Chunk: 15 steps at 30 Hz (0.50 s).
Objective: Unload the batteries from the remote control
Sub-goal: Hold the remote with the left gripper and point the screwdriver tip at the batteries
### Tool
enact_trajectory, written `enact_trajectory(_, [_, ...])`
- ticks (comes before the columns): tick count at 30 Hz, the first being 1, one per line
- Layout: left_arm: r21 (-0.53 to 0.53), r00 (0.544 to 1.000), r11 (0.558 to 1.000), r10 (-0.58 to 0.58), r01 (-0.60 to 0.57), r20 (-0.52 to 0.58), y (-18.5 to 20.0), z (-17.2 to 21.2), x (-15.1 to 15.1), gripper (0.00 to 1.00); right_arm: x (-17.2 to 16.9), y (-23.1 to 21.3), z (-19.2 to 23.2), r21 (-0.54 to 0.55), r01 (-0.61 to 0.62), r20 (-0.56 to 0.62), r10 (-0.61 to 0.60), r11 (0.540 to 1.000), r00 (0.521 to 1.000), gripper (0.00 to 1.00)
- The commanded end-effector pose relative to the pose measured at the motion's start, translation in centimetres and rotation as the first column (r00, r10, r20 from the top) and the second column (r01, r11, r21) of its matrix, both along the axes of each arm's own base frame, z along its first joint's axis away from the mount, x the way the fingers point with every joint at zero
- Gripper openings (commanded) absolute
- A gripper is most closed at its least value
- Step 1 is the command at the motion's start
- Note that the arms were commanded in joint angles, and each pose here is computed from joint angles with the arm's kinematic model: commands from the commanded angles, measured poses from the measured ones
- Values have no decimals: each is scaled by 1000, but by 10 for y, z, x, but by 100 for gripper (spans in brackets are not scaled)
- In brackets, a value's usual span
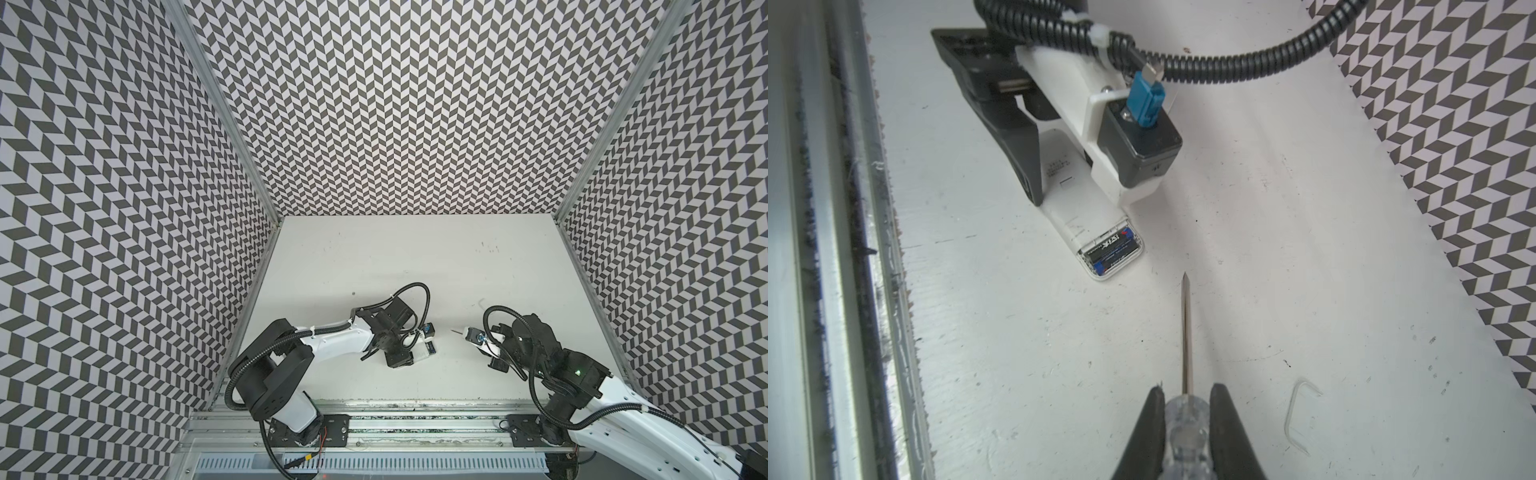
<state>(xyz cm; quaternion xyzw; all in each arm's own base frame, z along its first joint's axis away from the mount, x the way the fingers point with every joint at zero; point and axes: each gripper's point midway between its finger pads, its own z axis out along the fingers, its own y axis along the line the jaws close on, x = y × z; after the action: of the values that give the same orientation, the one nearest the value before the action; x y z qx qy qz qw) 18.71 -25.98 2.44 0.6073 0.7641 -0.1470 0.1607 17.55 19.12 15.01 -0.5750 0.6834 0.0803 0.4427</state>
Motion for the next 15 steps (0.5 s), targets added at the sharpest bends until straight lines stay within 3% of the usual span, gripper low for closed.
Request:
enact_trajectory(1, [29, 996, 997, -76, 78, -53, 14, -3, -21, 36, -18, 12, -4, 3, -123, -7, 123, 992, 992, 0])
enact_trajectory(7, [-40, 987, 993, -114, 110, -114, 19, 3, -38, 36, -37, 31, -19, -32, -258, -14, 258, 966, 966, 0])
enact_trajectory(15, [-81, 992, 996, -57, 48, -114, 27, 9, -27, 35, -53, 48, -35, -48, -347, -49, 345, 937, 937, 0])
